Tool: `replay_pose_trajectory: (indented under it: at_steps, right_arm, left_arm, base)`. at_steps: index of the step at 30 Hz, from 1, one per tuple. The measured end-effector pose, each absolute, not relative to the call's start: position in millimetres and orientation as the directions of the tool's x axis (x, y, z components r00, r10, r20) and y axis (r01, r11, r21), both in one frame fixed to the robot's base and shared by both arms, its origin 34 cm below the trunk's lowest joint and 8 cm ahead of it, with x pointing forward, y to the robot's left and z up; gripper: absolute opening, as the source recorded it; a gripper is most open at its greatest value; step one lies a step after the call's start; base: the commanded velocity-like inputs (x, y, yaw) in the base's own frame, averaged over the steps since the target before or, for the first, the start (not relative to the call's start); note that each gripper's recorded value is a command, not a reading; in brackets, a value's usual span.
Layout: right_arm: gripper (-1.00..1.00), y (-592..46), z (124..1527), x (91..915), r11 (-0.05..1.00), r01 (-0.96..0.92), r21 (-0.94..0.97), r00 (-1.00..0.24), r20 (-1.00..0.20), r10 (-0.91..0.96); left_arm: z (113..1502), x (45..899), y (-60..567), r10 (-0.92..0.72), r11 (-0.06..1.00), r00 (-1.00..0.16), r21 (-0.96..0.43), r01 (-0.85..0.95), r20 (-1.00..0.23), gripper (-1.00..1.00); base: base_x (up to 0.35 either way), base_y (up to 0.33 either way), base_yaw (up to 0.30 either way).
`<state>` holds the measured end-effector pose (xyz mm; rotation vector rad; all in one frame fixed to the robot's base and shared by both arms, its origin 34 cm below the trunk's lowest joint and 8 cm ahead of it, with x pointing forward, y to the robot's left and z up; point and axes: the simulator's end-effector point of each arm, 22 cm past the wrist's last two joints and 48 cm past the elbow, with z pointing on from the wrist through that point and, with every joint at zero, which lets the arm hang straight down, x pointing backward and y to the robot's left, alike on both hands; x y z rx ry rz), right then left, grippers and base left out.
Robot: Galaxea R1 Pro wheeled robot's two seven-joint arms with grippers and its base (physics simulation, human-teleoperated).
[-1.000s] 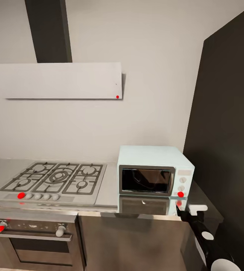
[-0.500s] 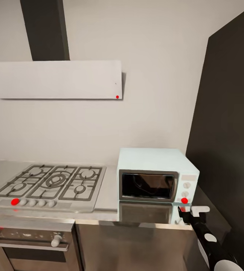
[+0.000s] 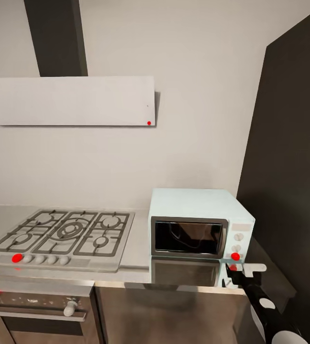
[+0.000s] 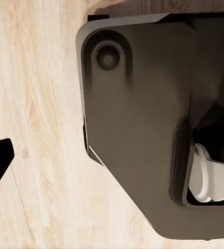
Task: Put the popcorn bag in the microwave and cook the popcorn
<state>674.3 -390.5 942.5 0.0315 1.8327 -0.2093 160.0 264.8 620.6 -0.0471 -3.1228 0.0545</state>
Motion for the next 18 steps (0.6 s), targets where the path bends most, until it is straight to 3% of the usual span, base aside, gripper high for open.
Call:
replay_pose_trajectory:
  at_steps: [18]
  right_arm:
    - [1.00,-416.4,932.7,661.2,0.971,0.232,-0.051,-0.274,-0.962,0.015]
  left_arm:
    - [620.5,159.9,264.8,0.030,0.999,-0.999,-0.035,0.030,0.017,1.00]
  base:
    - [0.000,0.000,0.000]
